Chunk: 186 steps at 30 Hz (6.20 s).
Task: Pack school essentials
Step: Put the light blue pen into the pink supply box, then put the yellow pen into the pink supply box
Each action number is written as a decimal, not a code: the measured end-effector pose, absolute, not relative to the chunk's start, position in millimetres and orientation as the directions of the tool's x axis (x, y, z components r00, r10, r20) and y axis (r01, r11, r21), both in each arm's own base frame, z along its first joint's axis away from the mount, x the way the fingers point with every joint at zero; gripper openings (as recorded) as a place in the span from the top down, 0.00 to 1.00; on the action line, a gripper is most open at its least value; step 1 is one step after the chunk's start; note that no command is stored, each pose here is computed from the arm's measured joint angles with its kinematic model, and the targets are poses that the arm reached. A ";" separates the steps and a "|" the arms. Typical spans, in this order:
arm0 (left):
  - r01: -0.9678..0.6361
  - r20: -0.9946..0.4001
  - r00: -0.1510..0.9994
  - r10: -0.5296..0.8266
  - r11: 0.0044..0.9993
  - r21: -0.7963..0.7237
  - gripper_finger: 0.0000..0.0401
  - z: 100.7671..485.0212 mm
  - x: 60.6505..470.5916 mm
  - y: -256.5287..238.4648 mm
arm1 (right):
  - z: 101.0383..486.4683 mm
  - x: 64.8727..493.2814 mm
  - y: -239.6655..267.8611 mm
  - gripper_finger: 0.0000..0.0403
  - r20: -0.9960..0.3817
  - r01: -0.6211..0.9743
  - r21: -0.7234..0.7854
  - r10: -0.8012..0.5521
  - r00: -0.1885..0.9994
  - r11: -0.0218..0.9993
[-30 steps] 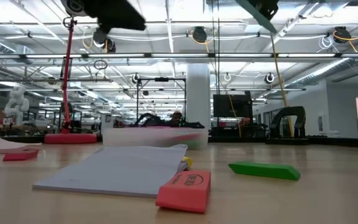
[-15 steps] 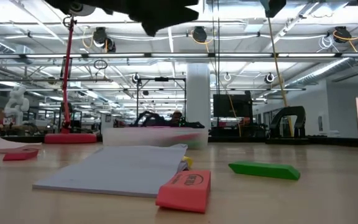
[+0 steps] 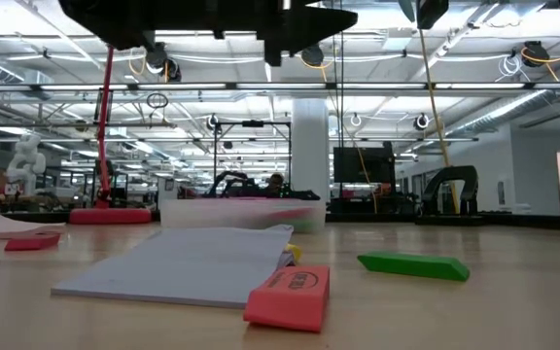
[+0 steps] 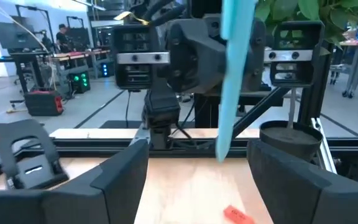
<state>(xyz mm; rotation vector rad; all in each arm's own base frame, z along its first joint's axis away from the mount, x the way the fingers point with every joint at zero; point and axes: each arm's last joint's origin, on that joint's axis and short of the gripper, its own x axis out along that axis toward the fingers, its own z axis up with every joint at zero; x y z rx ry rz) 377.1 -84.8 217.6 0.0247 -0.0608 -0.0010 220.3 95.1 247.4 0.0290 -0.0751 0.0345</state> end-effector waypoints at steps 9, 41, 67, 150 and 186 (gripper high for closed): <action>0.019 0.049 0.999 -0.020 1.000 0.006 0.38 216.3 404.7 -96.2 | 247.3 220.3 95.2 0.95 0.075 -0.036 0.025 0.034 0.997 0.999; 0.019 0.059 0.998 -0.019 1.000 0.009 0.94 218.2 405.5 -94.5 | 246.5 220.4 95.2 0.95 0.068 -0.036 0.018 0.035 0.997 0.999; 0.039 0.085 0.996 -0.039 0.999 -0.003 0.92 226.8 408.9 -94.9 | 246.3 221.6 92.8 0.95 0.066 -0.028 0.015 0.027 0.997 1.000; -0.338 -0.865 0.313 0.392 0.897 0.285 0.72 166.8 335.9 47.8 | 227.8 216.3 94.0 0.47 -0.117 0.125 -0.014 -0.126 0.985 0.992; 0.321 -0.802 0.595 0.059 0.897 0.304 0.38 176.1 331.1 -129.9 | 217.4 217.8 85.3 0.47 -0.209 0.170 -0.011 -0.169 0.963 0.985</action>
